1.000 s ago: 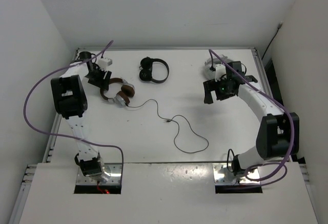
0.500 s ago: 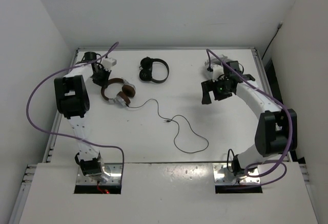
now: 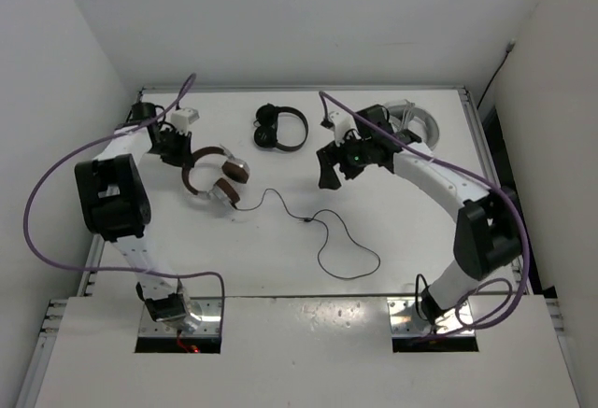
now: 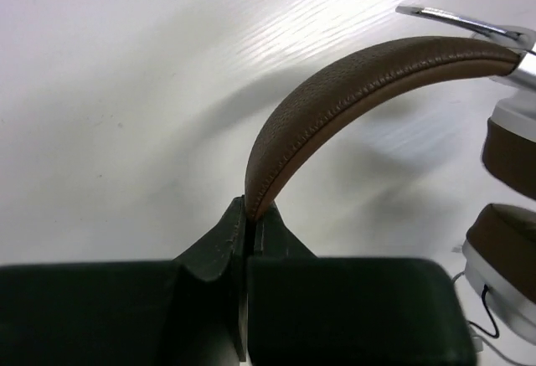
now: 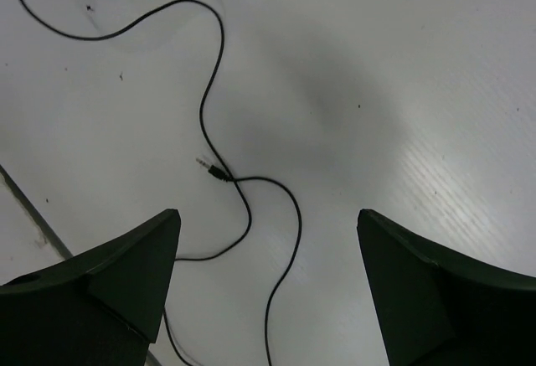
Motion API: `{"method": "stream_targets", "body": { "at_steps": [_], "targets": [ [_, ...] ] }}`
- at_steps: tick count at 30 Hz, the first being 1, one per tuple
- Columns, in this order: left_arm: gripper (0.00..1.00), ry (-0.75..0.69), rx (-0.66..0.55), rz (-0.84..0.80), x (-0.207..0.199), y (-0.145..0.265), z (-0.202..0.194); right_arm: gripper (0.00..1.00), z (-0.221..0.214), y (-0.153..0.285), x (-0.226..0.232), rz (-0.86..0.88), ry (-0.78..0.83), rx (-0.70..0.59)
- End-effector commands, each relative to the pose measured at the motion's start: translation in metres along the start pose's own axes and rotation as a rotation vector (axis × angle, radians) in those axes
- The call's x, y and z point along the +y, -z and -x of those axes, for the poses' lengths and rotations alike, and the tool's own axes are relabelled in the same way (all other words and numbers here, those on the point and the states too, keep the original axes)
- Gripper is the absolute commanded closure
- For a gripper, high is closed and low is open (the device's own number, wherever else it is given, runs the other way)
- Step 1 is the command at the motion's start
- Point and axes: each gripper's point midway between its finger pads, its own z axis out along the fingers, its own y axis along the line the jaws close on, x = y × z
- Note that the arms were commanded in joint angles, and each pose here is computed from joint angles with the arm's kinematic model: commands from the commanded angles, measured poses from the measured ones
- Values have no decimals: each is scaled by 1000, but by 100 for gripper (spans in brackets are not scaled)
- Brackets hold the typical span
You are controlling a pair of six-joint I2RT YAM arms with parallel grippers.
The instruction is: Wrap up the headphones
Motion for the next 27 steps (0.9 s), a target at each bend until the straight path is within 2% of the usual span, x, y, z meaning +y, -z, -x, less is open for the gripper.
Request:
{"method": "stream_targets", "body": {
  "at_steps": [1, 5, 7, 11, 15, 19, 27],
  "targets": [
    [100, -13, -213, -139, -46, 57, 51, 14, 40, -8, -5, 13, -8, -105],
    [100, 5, -286, -195, -62, 84, 67, 14, 35, -21, -4, 94, -34, -110],
    [100, 5, -313, -246, -74, 98, 78, 14, 24, -28, 0, 194, -85, -112],
    [100, 53, -355, -320, -82, 116, 93, 14, 23, -29, 13, 327, -78, -160],
    [100, 87, -382, -375, -89, 126, 108, 14, 16, -33, 33, 454, -56, -173],
    [100, 101, -393, -386, -88, 129, 117, 14, 2, -45, 64, 560, -31, -124],
    [100, 110, -396, -361, -85, 133, 122, 14, -10, -59, 104, 630, 32, -77]
  ]
}}
